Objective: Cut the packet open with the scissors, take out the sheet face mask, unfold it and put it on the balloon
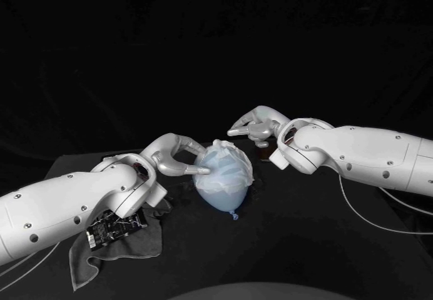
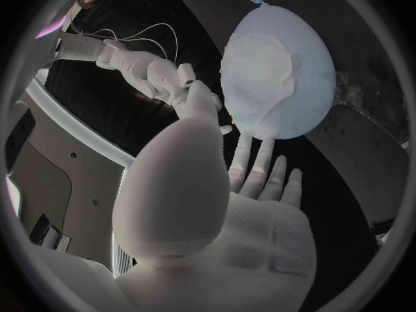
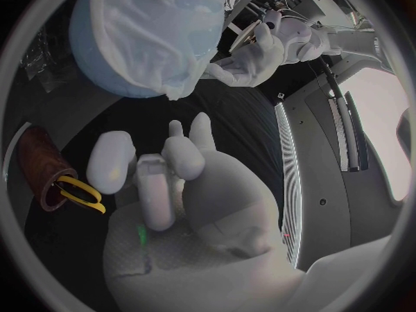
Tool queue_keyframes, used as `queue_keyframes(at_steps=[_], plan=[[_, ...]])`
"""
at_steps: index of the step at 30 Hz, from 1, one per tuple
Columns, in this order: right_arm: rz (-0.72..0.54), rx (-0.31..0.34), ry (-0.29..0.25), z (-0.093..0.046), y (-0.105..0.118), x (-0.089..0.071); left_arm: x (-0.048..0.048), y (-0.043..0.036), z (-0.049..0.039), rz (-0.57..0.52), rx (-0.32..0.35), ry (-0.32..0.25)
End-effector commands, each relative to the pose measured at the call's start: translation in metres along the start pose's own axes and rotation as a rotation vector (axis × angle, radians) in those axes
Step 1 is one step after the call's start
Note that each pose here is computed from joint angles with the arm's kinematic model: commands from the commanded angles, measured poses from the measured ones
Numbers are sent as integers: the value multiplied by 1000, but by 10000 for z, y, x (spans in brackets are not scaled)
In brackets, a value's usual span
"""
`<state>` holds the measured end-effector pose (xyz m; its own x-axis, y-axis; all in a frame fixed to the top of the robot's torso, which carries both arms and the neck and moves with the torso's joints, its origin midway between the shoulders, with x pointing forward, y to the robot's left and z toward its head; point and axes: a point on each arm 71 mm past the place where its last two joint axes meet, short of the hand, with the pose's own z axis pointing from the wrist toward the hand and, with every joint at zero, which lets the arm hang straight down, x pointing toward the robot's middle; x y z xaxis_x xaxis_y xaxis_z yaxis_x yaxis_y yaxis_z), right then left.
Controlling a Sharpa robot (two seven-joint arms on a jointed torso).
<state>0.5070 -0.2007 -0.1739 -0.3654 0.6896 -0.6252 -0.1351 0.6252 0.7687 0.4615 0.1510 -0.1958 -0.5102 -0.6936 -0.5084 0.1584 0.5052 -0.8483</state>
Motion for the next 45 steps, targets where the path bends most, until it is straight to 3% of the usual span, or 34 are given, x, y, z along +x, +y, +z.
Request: queue_keyframes(at_steps=[1, 11, 16, 20, 28, 34, 45], plan=[[38, -10, 24, 25, 5, 19, -36, 6, -1, -52, 8, 38], [29, 0, 30, 117, 25, 61, -238, 85, 48, -47, -25, -8], [11, -2, 23, 197, 26, 58, -400, 48, 129, -30, -17, -57], [3, -9, 83, 249, 21, 89, -492, -8, 203, -10, -17, -77], [-8, -52, 165, 298, 67, 158, -505, -54, 327, 22, -41, -54], [-67, -73, 219, 326, 70, 173, -461, -60, 395, 46, -72, 22], [-114, -74, 234, 384, 60, 81, -428, -49, 435, 51, -105, 87]])
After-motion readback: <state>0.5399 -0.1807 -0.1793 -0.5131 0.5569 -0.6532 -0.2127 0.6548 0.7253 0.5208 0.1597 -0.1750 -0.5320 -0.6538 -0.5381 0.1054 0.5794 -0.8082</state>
